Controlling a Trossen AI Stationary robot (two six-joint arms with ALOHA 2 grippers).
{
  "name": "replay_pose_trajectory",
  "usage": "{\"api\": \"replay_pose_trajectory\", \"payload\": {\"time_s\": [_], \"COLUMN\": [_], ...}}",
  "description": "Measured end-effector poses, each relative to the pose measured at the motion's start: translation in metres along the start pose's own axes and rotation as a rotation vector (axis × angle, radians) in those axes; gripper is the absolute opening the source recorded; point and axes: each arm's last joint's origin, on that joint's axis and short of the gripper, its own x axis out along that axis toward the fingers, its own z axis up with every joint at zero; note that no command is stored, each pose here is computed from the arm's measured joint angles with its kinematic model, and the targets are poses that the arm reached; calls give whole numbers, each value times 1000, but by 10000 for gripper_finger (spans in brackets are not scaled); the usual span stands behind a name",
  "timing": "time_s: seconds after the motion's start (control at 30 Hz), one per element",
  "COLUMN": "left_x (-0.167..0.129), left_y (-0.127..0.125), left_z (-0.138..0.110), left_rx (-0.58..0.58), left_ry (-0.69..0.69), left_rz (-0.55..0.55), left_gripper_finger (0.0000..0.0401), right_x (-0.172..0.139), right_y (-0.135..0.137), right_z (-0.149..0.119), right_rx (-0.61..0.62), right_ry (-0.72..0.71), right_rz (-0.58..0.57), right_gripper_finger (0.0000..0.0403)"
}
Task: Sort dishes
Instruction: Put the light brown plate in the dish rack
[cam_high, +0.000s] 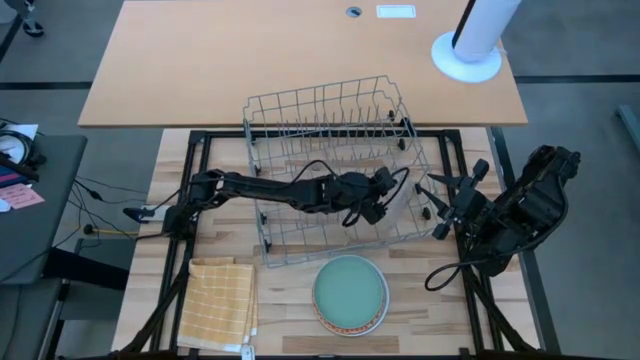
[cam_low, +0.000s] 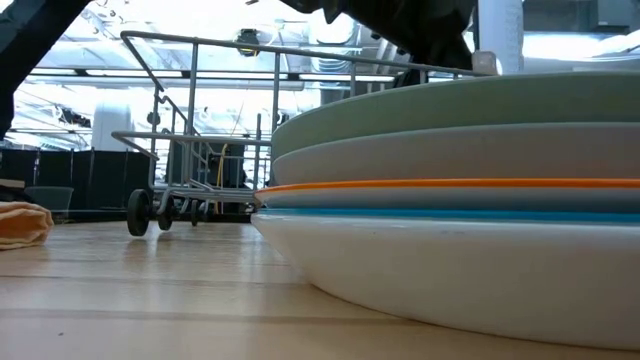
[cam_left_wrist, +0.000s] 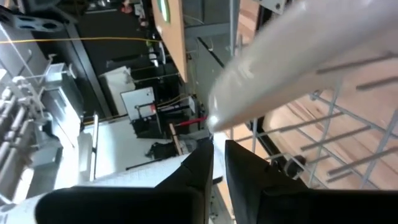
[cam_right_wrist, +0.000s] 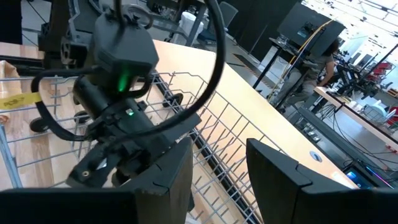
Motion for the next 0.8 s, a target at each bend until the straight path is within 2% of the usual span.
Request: {"api": "replay_pose_trajectory", "payload": {"time_s": [0.2, 0.5, 0.7, 0.8], "left_x": [1, 1, 1, -3], "left_y": [-4, -4, -3, -1], "left_z": [-2, -2, -5, -7], "left_rx": [62, 61, 63, 86], "left_ry": [2, 5, 94, 85], "left_rz": [-37, -37, -38, -62], "left_gripper_finger": [3, 3, 2, 7], "right_x": [0, 0, 0, 0], "right_y": [0, 0, 0, 0], "right_z": [0, 0, 0, 0], "right_rx": [-1, -3, -2, -2], "right_ry": [0, 0, 1, 2], "right_rz": [0, 0, 0, 2], "right_gripper_finger": [152, 152, 152, 152]}}
